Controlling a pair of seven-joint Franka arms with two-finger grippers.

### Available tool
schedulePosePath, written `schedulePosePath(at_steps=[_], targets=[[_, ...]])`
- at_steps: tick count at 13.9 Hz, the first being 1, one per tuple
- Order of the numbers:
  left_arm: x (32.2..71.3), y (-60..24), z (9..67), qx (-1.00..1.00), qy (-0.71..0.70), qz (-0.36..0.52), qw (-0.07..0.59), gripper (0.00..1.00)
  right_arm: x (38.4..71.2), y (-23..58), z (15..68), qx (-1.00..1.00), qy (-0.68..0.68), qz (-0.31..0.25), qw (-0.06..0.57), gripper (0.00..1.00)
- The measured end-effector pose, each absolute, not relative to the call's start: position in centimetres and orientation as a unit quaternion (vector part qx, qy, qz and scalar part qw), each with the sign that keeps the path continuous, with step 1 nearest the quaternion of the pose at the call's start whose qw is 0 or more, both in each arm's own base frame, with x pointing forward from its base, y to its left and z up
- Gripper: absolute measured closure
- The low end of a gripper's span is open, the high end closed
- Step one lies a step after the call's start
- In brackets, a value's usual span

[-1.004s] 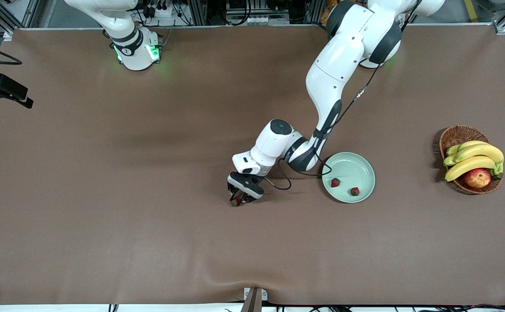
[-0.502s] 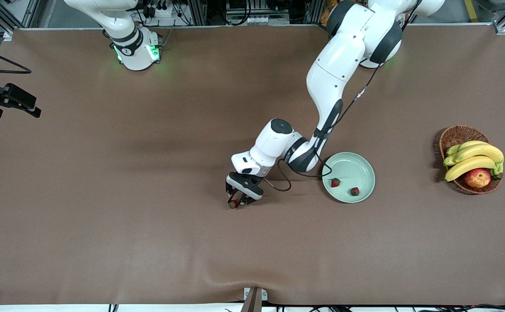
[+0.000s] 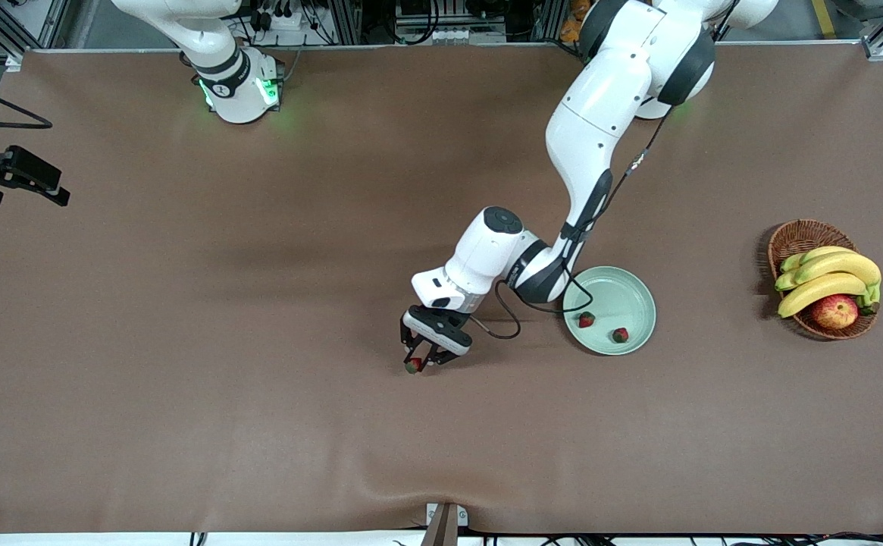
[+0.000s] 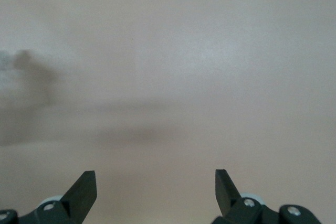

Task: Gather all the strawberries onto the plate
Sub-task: 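Close the left gripper on the last strawberry and lift it, then carry the strawberry over the plate and open the left gripper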

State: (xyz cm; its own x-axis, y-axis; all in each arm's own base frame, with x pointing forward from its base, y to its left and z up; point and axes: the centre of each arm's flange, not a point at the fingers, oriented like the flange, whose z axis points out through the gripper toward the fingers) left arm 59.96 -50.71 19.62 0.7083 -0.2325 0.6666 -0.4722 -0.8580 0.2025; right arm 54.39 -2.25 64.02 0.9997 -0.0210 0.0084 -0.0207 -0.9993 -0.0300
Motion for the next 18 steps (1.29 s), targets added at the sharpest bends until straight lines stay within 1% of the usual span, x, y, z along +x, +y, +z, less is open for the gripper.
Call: schedulePosePath(at_steps=[6,12,18], targets=[[59.6,-48.5,20.8,0.914,-0.188,0.315,0.173,0.70,54.4,-2.2,64.0,-1.000,0.010,-0.004,0.016,0.00],[58.2,-46.7,21.9,0.924,-0.185,0.292,0.163,0.70,54.4,-2.1,64.0,-1.000,0.009,-0.005,0.016,0.00],[57.8,-42.8,26.2,0.947,-0.184,0.232,0.124,0.70,54.4,-2.1,64.0,-1.000,0.009,-0.005,0.016,0.00]])
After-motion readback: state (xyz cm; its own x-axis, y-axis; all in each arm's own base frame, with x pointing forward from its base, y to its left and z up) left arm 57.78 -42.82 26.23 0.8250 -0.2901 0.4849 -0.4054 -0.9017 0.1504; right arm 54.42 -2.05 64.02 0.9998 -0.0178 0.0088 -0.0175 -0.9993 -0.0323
